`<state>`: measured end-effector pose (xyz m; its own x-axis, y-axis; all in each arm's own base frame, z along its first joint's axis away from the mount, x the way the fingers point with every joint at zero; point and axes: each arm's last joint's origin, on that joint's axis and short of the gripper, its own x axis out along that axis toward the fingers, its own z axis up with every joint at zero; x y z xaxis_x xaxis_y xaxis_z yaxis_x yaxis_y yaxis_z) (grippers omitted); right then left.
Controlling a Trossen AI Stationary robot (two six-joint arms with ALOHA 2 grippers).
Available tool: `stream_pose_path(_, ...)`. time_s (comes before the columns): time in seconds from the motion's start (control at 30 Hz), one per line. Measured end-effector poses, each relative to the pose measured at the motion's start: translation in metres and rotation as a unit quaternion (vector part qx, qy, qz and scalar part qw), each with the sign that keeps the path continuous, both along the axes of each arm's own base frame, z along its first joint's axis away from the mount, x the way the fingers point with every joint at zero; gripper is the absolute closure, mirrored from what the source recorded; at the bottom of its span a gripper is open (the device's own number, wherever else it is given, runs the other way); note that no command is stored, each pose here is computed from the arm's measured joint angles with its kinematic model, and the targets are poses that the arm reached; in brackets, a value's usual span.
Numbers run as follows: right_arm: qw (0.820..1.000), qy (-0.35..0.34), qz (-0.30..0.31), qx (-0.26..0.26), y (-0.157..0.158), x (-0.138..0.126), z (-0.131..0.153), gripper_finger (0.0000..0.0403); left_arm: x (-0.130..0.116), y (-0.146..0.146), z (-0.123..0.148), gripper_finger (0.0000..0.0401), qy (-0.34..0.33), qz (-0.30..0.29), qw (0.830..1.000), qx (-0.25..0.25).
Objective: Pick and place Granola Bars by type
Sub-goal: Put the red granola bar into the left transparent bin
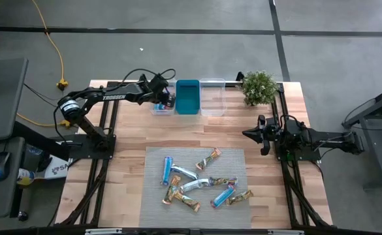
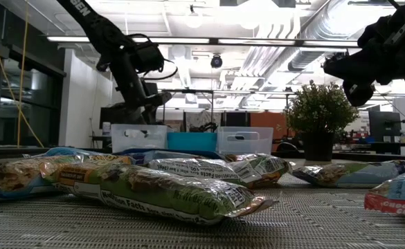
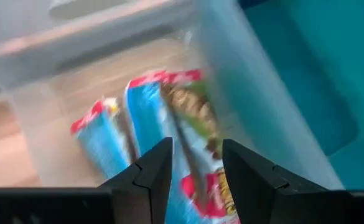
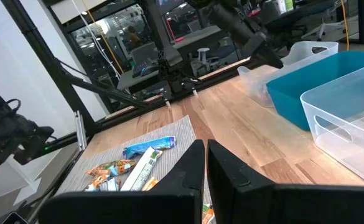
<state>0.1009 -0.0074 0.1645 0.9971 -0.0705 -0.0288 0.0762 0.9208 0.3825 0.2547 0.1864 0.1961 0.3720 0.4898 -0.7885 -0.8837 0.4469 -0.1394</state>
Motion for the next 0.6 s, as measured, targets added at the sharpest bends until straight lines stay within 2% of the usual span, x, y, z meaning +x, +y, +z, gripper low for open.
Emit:
stream_pose_path(0.1,1.000,0.000,0.000,0.000,0.000,0.000,0.000,0.0402,0.005,0.002,0.008,0.0261,-0.027,-0.042,0.998,0.033)
stream_pose_path(0.23,1.000,0.000,0.000,0.000,0.000,0.000,0.000,0.0402,0.015,-0.002,0.031,0.0261,-0.079,-0.109,0.985,0.104)
stream_pose_path(0.33,1.000,0.000,0.000,0.000,0.000,0.000,0.000,0.0402,0.023,-0.008,0.050,0.0261,-0.126,-0.178,0.963,0.159)
stream_pose_path(0.6,1.000,0.000,0.000,0.000,0.000,0.000,0.000,0.0402,0.040,-0.041,0.081,0.0261,-0.245,-0.330,0.889,0.203)
